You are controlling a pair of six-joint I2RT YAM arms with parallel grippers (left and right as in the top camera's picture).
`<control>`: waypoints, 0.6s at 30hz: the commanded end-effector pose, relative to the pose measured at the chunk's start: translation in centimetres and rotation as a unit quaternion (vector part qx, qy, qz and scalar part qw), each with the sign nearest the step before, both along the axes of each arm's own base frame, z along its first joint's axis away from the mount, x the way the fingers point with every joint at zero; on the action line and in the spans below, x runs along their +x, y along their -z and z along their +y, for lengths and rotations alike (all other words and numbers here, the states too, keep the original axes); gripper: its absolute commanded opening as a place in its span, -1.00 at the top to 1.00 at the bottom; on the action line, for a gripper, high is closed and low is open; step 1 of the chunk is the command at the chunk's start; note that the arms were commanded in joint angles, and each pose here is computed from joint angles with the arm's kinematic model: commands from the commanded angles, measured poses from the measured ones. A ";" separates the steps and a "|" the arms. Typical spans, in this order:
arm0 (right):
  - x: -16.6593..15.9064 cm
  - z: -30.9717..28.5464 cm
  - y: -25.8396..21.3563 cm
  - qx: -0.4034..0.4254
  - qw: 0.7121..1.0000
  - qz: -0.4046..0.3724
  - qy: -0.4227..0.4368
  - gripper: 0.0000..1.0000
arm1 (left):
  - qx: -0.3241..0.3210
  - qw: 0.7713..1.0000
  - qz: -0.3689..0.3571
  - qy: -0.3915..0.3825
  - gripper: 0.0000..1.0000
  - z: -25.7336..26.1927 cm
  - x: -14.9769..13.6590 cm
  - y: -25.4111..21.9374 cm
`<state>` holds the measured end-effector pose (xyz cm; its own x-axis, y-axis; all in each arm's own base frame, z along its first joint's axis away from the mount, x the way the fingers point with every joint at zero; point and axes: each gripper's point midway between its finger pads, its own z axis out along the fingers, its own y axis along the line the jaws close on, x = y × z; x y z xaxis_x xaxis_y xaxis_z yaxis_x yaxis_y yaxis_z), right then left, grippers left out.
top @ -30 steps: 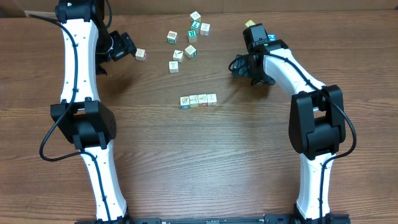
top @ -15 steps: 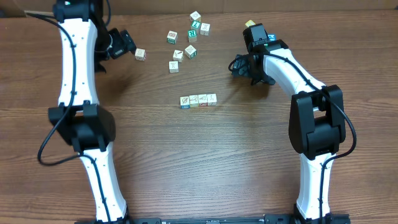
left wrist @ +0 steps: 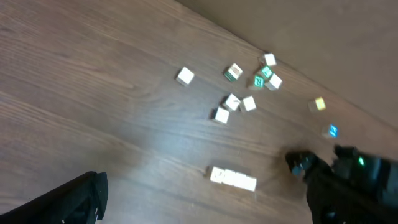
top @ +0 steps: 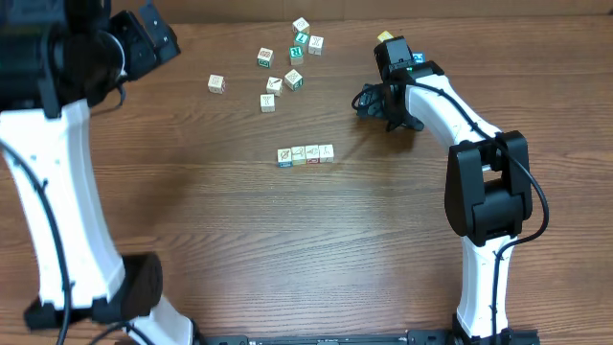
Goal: Form a horizontal line
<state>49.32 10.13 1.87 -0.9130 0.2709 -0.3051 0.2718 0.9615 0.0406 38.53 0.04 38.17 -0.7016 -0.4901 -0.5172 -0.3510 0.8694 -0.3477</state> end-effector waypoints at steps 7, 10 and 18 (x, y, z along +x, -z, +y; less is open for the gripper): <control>0.1 0.0 -0.7 -0.003 1.000 -0.008 0.001 -1.00 | -0.002 0.998 0.056 0.028 -0.98 -1.8 -6.8 2.4; 0.1 0.0 -0.7 -0.003 1.000 -0.008 0.001 -1.00 | -0.001 0.997 0.066 0.036 -0.99 -2.4 -7.8 3.1; 0.1 0.0 -0.7 -0.003 1.000 -0.008 0.001 -1.00 | -0.001 0.997 0.072 0.042 -0.99 -2.7 -8.3 3.4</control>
<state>49.32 10.13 1.87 -0.9130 0.2706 -0.3054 0.2714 0.9616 0.0407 30.86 -2.33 34.44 -0.8048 -0.4406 -0.3976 -0.3432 0.8921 -0.2939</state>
